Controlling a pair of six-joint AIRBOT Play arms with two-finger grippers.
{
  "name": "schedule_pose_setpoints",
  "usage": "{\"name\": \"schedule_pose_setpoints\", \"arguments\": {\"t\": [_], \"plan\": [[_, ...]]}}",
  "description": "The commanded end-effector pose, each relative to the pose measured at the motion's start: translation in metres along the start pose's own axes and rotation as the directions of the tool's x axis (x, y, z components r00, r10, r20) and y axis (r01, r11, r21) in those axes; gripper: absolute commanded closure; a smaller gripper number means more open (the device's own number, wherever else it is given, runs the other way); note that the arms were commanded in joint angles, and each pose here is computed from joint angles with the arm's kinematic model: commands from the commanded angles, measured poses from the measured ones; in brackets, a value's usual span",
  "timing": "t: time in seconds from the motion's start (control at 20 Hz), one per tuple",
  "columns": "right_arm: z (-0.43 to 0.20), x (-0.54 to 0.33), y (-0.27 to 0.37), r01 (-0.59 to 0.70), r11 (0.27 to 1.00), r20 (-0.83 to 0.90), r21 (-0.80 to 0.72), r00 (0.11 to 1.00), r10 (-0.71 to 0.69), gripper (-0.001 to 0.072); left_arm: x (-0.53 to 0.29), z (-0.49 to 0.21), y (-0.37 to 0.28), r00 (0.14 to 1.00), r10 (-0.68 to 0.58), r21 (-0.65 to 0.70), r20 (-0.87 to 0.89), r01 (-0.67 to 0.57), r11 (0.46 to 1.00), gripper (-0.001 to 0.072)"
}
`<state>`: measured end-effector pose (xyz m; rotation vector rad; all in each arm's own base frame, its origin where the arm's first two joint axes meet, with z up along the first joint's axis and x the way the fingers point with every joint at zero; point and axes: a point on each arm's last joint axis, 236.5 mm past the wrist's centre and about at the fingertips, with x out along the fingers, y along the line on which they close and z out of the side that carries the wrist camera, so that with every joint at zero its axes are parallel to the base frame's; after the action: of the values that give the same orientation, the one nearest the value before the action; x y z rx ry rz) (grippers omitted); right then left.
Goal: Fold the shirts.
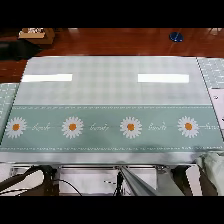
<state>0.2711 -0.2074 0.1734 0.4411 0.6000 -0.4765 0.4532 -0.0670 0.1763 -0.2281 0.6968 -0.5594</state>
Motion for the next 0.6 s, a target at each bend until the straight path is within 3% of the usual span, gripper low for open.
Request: {"name": "schedule_pose_setpoints", "arguments": {"t": [0.0,0.1,0.2,0.35,0.4,0.45,0.5,0.55], "plan": [[0.003,0.023,0.144,-0.290,0.931,-0.056,-0.221,0.957,0.285,0.0263,0.068,-0.052,-0.022,0.977,-0.024,0.121,-0.210,0.051,0.991,0.0194],[-0.057,0.047,0.153,-0.200,0.917,-0.263,-0.345,0.959,0.110,0.0222,0.085,-0.091,-0.015,0.923,0.129,0.183,-0.362,-0.066,0.981,0.0194],[-0.105,0.052,0.152,-0.170,0.853,-0.397,-0.493,0.916,-0.047,0.0220,0.082,-0.113,-0.009,0.851,0.285,0.235,-0.442,-0.197,0.952,0.0194],[-0.139,0.056,0.161,-0.205,0.779,-0.471,-0.593,0.873,-0.129,0.0220,0.088,-0.124,-0.028,0.830,0.302,0.292,-0.469,-0.177,0.940,0.0193],[-0.144,0.057,0.164,-0.211,0.777,-0.482,-0.593,0.866,-0.132,0.0170,0.089,-0.125,-0.032,0.831,0.299,0.299,-0.470,-0.169,0.939,0.0164],[-0.149,0.059,0.166,-0.219,0.782,-0.496,-0.583,0.858,-0.130,0.0114,0.090,-0.126,-0.034,0.830,0.297,0.297,-0.472,-0.167,0.940,0.0033],[-0.154,0.058,0.169,-0.236,0.789,-0.518,-0.568,0.847,-0.120,0.0114,0.091,-0.127,-0.034,0.829,0.297,0.289,-0.475,-0.171,0.942,-0.0013],[-0.158,0.057,0.170,-0.245,0.792,-0.532,-0.559,0.839,-0.116,0.0115,0.090,-0.127,-0.034,0.828,0.298,0.291,-0.475,-0.173,0.941,-0.0013]]}}
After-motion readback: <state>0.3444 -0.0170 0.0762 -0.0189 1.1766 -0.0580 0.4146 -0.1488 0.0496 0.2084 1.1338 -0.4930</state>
